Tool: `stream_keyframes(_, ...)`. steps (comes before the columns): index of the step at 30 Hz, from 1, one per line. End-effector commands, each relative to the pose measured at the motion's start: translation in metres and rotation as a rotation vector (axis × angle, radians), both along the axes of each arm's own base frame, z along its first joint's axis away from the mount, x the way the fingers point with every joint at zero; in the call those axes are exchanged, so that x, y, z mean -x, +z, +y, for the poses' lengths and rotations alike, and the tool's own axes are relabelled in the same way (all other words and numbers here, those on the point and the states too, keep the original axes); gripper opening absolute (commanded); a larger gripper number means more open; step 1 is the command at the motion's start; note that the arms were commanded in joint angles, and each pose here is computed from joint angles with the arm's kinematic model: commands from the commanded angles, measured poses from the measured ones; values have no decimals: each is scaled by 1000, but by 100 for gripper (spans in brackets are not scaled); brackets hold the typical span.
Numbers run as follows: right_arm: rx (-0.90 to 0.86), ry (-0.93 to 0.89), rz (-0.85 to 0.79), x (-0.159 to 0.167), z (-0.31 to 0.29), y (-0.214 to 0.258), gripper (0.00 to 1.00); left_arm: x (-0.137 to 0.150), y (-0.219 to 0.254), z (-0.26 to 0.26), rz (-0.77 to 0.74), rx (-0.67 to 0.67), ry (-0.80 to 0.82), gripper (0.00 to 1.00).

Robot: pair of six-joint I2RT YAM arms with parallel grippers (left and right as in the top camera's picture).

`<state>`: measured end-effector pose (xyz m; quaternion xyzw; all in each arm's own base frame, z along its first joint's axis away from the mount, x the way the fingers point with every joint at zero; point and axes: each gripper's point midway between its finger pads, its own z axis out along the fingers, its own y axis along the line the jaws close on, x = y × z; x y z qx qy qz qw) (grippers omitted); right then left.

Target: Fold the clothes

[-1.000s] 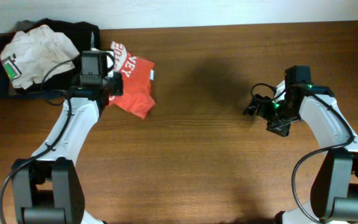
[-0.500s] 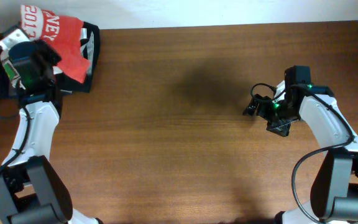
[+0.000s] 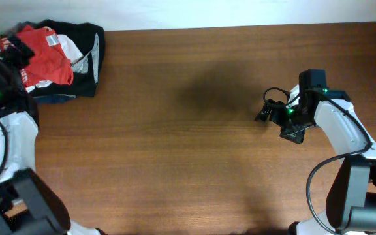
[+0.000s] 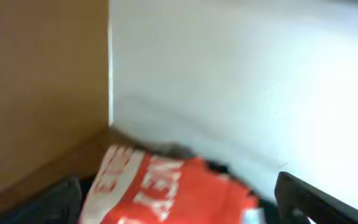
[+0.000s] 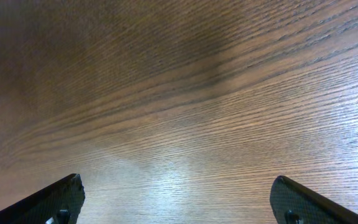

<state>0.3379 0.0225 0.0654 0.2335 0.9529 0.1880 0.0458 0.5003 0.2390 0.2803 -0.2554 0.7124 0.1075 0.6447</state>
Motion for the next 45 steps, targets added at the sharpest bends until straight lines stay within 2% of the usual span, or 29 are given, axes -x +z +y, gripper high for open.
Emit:
stream_keyframes(1, 8, -5, 4, 1, -3, -1, 99, -9, 10, -8, -44, 2, -44, 37)
stream_keyframes(2, 8, -5, 4, 1, -3, -1, 99, -17, 3, -3, -45, -45, -44, 0)
stream_keyframes(3, 8, -5, 4, 1, -3, -1, 99, -24, -7, 0, -28, -78, -46, 1)
stream_keyframes(5, 8, -5, 4, 1, -3, -1, 99, -60, -82, 16, 237, -151, -92, 0)
stream_keyframes(6, 8, -5, 4, 1, -3, -1, 99, -74, -125, 23, 397, -101, -125, 1)
stream_keyframes(7, 8, -5, 4, 1, -3, -1, 99, -79, -147, 26, 476, -55, -144, 1)
stream_keyframes(10, 8, -5, 4, 1, -3, -1, 99, -79, -182, 24, 655, 49, -184, 0)
stream_keyframes(11, 8, -5, 4, 1, -3, -1, 98, -77, -182, 19, 663, 67, -208, 1)
stream_keyframes(13, 8, -5, 4, 1, -3, -1, 99, -75, -153, 11, 653, 83, -243, 1)
stream_keyframes(16, 8, -5, 4, 1, -3, -1, 99, -81, -49, -10, 465, 57, -265, 0)
stream_keyframes(18, 8, -5, 4, 1, -3, -1, 99, -85, -16, -25, 400, 19, -283, 0)
stream_keyframes(21, 8, -5, 4, 1, -3, -1, 99, -104, -45, -35, 416, 21, -308, 0)
stream_keyframes(25, 8, -5, 4, 1, -3, -1, 99, -112, -141, -42, 571, 103, -337, 4)
stream_keyframes(26, 8, -5, 4, 1, -3, -1, 99, -113, -154, -50, 590, 122, -379, 9)
stream_keyframes(28, 8, -5, 4, 1, -3, -1, 99, -113, -146, -75, 576, 158, -518, 21)
stream_keyframes(29, 8, -5, 4, 1, -3, -1, 99, -111, -142, -78, 583, 171, -531, 34)
stream_keyframes(30, 8, -5, 4, 1, -3, -1, 99, -106, -125, -85, 592, 196, -560, 42)
stream_keyframes(31, 8, -5, 4, 1, -3, -1, 99, -100, -95, -98, 568, 218, -616, 70)
stream_keyframes(32, 8, -5, 4, 1, -3, -1, 99, -95, -71, -111, 532, 235, -677, 73)
stream_keyframes(33, 8, -5, 4, 1, -3, -1, 99, -79, -24, -132, 476, 284, -751, 99)
stream_keyframes(35, 8, -5, 4, 1, -3, -1, 99, -31, 31, -152, 483, 387, -735, 99)
stream_keyframes(36, 8, -5, 4, 1, -3, -1, 99, 11, 50, -168, 538, 441, -738, 99)
stream_keyframes(37, 8, -5, 4, 1, -3, -1, 99, 43, 58, -180, 590, 490, -737, 99)
stream_keyframes(39, 8, -5, 4, 1, -3, -1, 99, 87, 73, -196, 645, 532, -735, 99)
stream_keyframes(41, 8, -5, 4, 1, -3, -1, 99, 124, 91, -208, 666, 498, -761, 99)
stream_keyframes(42, 8, -5, 4, 1, -3, -1, 99, 155, 109, -220, 655, 450, -786, 99)
stream_keyframes(45, 8, -5, 4, 1, -3, -1, 99, 210, 139, -264, 601, 355, -875, 99)
